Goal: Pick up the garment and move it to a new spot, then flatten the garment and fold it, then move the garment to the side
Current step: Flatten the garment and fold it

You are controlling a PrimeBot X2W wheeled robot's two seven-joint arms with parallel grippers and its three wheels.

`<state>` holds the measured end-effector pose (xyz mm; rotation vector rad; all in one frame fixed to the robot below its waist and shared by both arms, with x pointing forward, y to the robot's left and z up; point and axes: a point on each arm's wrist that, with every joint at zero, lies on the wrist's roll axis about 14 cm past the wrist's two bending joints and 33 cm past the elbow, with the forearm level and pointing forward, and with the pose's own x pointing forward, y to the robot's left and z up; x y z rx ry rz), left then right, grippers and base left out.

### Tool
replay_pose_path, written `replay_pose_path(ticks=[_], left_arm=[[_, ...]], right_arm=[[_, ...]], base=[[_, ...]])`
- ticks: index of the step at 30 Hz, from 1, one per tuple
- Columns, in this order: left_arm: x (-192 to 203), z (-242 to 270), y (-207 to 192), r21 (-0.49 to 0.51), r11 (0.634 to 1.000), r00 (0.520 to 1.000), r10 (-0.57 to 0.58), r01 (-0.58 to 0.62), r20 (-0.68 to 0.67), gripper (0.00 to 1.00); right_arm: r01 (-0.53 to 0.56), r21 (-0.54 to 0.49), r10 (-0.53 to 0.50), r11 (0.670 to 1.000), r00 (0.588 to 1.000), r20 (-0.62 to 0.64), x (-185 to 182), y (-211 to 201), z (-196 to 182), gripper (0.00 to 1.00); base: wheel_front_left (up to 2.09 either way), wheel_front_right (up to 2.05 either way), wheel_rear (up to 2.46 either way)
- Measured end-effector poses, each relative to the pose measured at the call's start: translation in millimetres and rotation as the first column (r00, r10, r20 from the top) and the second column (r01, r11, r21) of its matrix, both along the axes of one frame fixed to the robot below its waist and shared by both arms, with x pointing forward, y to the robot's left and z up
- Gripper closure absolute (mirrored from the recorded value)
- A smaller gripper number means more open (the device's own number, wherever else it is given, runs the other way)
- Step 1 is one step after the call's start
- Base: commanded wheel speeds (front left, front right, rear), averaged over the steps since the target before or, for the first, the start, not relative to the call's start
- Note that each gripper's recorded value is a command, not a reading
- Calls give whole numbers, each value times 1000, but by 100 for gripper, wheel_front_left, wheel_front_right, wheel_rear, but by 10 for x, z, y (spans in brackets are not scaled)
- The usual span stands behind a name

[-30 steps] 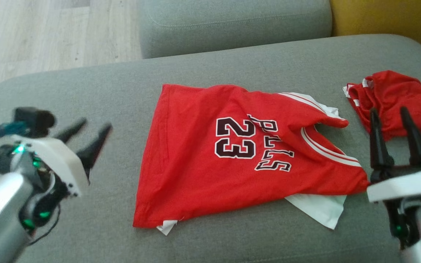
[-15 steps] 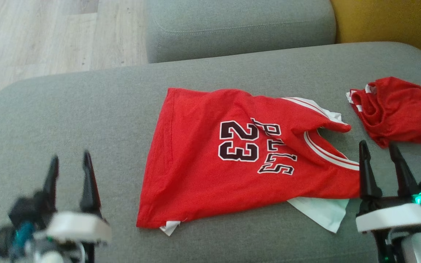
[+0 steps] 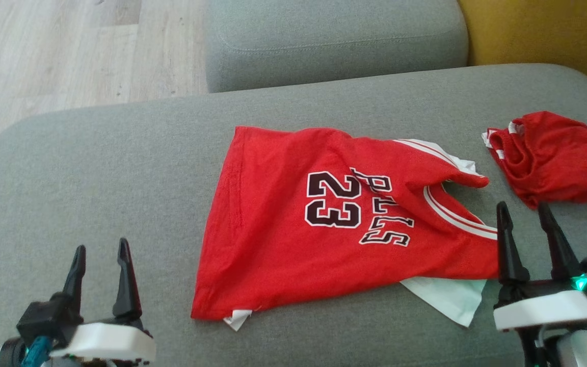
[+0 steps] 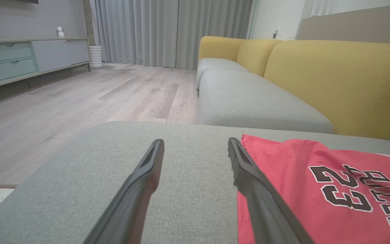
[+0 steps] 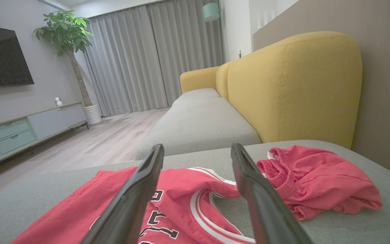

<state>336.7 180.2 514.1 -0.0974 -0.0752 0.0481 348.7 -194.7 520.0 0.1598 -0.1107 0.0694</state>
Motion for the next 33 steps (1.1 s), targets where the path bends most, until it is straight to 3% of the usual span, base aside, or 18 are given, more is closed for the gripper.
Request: replay_pose_path(ticks=[9,14,15,17,20,26,29,33], left_arm=[[14,-50,-41,-1,999,999,-37,37,-6,0],[17,-117,-133,-54,992,993,-114,112,-36,0],[17,-117,-133,-54,992,993,-114,112,-36,0],[33,-250,-185,-87,983,975,-174,163,-136,0],[16,-495,-250,-82,963,906,-268,255,-329,0],[-8,-669,-415,-126,919,753,-379,373,-538,0],[-14,-700,-519,-181,894,698,-434,409,-570,0],[-111,-899,-633,-244,864,587,-483,441,-649,0]], right_arm=[[3,-2,-3,1000,1000,-3,-4,-13,-5,0],[-2,7,4,1000,972,-237,-19,-116,-333,0],[-2,7,4,1000,972,-237,-19,-116,-333,0],[-14,8,16,1000,923,-384,-70,-174,-543,0],[-38,57,64,998,798,-599,-280,-147,-917,0],[-4,214,181,977,550,-815,-815,97,-1453,0],[3,245,206,970,532,-821,-847,205,-1485,0],[29,242,193,970,516,-835,-848,186,-1538,0]], base=[[0,0,0],[0,0,0],[0,0,0],[0,0,0],[0,0,0],[0,0,0],[0,0,0],[0,0,0]])
